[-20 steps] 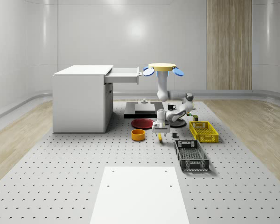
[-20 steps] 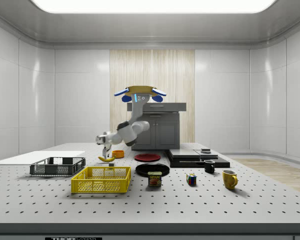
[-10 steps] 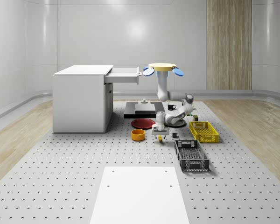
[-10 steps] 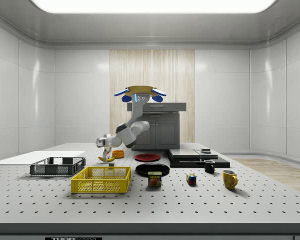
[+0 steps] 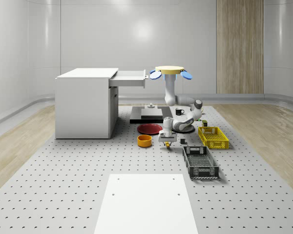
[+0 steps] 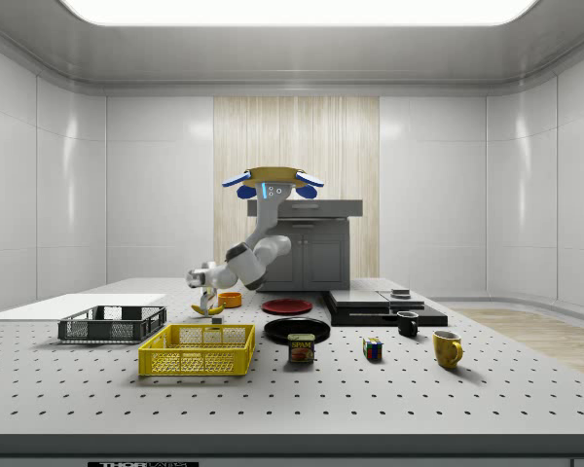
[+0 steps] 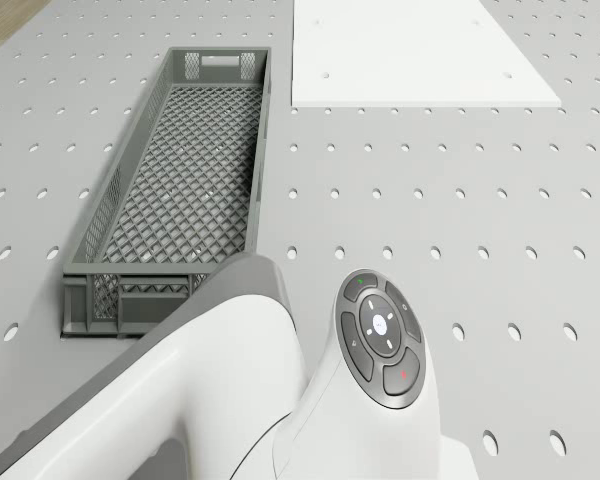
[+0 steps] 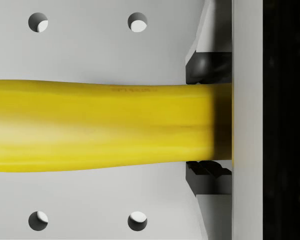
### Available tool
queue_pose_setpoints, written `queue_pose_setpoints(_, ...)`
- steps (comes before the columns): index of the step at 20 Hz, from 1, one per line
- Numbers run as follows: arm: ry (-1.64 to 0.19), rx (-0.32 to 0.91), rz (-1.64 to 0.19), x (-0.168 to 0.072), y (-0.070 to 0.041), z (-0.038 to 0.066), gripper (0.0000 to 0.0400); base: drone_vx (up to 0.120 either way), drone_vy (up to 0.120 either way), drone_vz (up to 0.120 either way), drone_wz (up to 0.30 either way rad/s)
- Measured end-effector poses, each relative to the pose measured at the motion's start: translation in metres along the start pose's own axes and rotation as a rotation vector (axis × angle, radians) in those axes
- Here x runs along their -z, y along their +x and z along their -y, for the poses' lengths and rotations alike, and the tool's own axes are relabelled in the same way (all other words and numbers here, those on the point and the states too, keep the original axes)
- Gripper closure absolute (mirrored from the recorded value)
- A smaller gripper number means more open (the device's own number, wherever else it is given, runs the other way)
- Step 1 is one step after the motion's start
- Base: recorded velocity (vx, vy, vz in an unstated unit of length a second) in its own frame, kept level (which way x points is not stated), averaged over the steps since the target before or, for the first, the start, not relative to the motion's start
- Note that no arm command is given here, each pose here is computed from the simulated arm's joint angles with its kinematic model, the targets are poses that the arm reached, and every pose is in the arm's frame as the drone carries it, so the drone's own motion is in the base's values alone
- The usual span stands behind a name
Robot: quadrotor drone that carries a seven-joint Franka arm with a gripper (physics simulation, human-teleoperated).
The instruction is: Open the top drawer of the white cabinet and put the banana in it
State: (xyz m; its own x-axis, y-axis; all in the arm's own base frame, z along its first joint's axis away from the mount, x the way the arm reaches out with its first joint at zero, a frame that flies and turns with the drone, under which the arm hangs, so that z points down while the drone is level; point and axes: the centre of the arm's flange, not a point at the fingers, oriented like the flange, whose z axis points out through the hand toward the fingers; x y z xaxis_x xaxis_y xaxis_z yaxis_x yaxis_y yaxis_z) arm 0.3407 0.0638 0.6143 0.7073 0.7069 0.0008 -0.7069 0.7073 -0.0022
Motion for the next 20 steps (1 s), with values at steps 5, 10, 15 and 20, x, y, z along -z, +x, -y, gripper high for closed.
queue_pose_setpoints(5, -0.004, -0.007, -0.002, 0.003, 0.000, 0.000, 0.0202, 0.000, 0.000, 0.000, 0.000)
queue_pose_setpoints(10, -0.006, -0.016, -0.003, 0.020, 0.000, 0.000, 0.0202, 0.000, 0.000, 0.000, 0.000)
queue_pose_setpoints(15, -0.007, -0.030, -0.003, 0.042, 0.000, -0.001, 0.0199, 0.000, 0.000, 0.080, 0.000)
queue_pose_setpoints(20, -0.007, -0.038, -0.003, 0.055, 0.000, -0.001, 0.0199, 0.000, 0.000, 0.120, 0.000)
